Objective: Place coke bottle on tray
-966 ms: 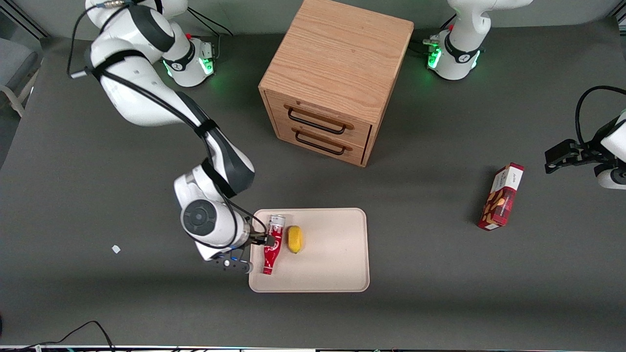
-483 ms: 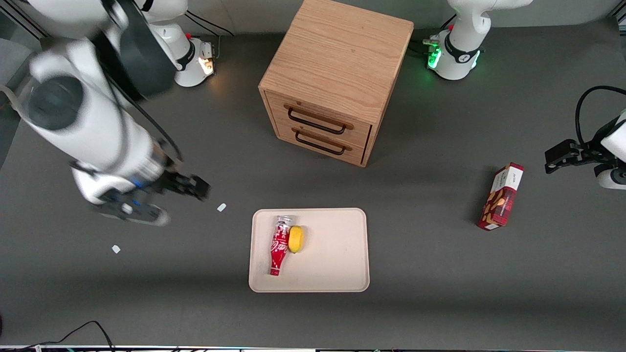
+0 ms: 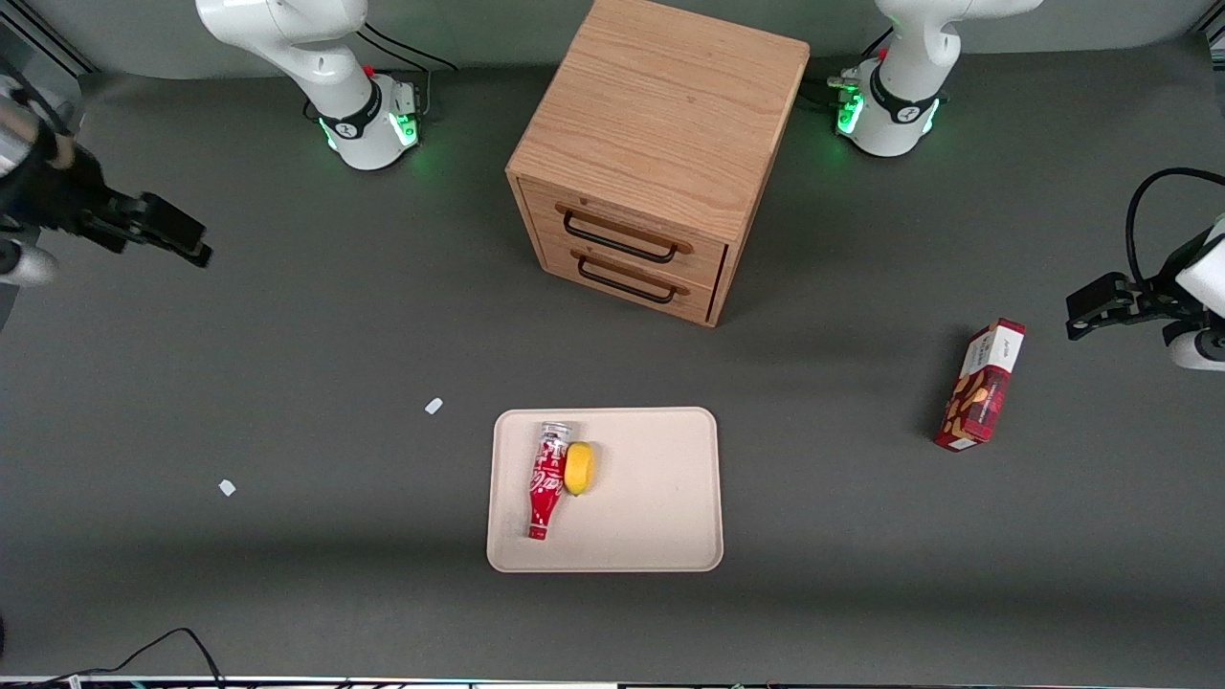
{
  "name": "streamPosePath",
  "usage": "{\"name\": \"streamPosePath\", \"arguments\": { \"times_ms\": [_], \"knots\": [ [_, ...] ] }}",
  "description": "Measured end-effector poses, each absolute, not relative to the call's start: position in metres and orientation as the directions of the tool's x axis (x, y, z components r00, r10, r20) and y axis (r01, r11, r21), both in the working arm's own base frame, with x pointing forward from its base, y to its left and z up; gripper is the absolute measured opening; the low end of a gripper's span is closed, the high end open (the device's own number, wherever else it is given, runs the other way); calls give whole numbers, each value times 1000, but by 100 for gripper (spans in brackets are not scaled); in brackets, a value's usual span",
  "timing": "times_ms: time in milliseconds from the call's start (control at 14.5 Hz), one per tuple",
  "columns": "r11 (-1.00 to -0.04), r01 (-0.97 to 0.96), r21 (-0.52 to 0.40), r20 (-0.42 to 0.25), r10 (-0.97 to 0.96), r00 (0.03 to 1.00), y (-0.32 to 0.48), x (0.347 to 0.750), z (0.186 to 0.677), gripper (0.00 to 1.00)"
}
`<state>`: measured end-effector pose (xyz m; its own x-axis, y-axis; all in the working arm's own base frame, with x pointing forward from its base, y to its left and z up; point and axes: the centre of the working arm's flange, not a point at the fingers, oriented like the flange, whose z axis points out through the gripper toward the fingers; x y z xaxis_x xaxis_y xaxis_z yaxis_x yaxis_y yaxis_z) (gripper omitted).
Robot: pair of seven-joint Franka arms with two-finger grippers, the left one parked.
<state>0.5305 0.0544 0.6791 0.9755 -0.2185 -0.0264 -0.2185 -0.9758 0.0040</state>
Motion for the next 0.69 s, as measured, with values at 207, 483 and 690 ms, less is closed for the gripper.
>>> {"name": "streamPosePath", "arguments": {
  "times_ms": [207,483,690],
  "knots": [
    [-975,-223,-6,-16,-223,975,35,498,658,100],
    [-978,-210,-9,-4,-210,978,42,491,651,100],
    [-978,-210,-11,-1,-210,978,43,501,660,100]
  ]
}}
